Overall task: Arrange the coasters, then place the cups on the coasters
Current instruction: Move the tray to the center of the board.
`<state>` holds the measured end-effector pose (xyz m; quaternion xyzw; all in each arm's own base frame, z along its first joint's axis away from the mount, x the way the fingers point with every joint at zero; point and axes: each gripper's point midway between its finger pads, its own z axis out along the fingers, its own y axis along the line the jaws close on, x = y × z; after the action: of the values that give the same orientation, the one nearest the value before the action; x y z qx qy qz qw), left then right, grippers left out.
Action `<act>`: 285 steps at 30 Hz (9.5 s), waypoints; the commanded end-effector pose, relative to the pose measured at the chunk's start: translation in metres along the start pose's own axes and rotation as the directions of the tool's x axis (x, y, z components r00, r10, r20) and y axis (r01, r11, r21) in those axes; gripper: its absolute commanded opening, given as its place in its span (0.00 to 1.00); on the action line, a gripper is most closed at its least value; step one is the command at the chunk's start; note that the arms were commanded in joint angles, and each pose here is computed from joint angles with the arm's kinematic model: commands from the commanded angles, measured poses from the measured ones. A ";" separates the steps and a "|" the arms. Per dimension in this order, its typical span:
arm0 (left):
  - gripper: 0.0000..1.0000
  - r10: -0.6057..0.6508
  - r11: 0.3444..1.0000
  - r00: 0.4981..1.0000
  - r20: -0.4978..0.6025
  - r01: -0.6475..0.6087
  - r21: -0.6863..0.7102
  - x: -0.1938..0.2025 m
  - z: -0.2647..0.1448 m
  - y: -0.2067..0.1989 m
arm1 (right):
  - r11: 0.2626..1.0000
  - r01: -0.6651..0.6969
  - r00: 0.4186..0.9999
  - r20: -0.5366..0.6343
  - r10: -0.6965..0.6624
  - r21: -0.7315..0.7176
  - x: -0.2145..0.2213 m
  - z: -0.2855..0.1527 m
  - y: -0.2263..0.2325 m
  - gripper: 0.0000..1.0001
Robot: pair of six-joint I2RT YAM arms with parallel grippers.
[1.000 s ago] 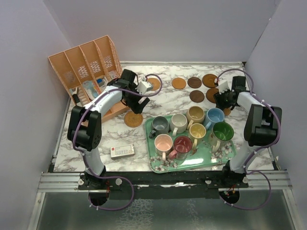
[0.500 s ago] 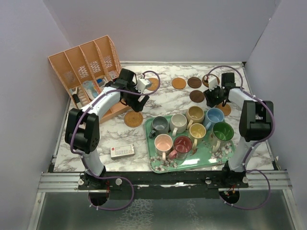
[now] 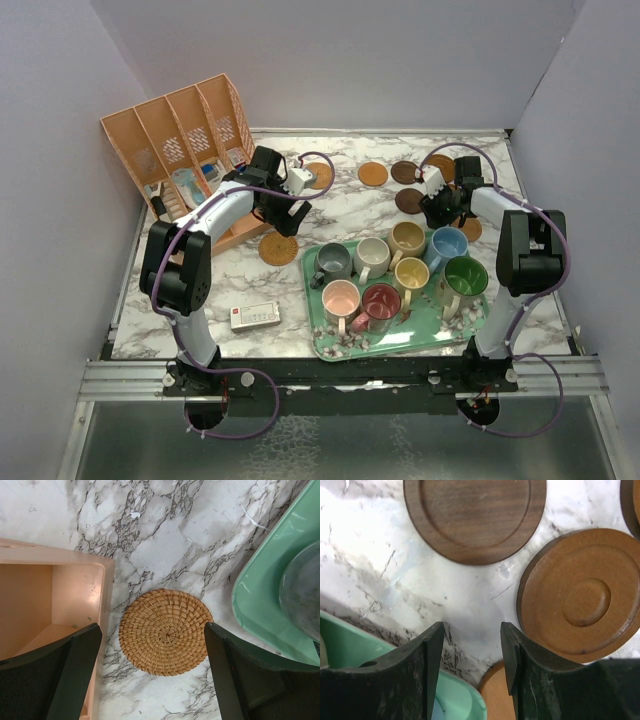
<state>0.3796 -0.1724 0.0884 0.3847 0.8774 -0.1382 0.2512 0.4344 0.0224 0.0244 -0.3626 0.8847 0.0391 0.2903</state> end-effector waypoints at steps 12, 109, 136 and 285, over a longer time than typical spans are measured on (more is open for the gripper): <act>0.87 0.012 1.000 1.000 0.018 -0.012 -0.027 -0.008 -0.002 0.006 | 0.978 0.088 0.983 -0.141 -0.116 -0.191 0.050 -0.029 0.053 0.48; 0.87 0.008 1.000 1.000 -0.014 -0.008 -0.007 -0.005 0.008 0.004 | 0.781 -0.018 0.908 -0.337 -0.249 -0.625 0.141 -0.060 0.161 0.07; 0.87 0.095 0.995 0.989 0.118 -0.093 -0.021 -0.014 -0.029 -0.012 | 0.889 -0.083 0.977 -0.213 -0.016 -0.450 0.069 -0.035 0.120 0.30; 0.58 0.095 0.992 0.995 0.016 -0.093 -0.088 0.038 0.037 0.011 | 0.926 -0.365 0.931 -0.024 0.365 -0.097 -0.012 0.010 0.010 0.27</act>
<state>0.3817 -0.1644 0.0333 0.4143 0.8574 -0.0889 0.2923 0.4469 0.0486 0.0347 -0.2081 0.9275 0.1540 0.2698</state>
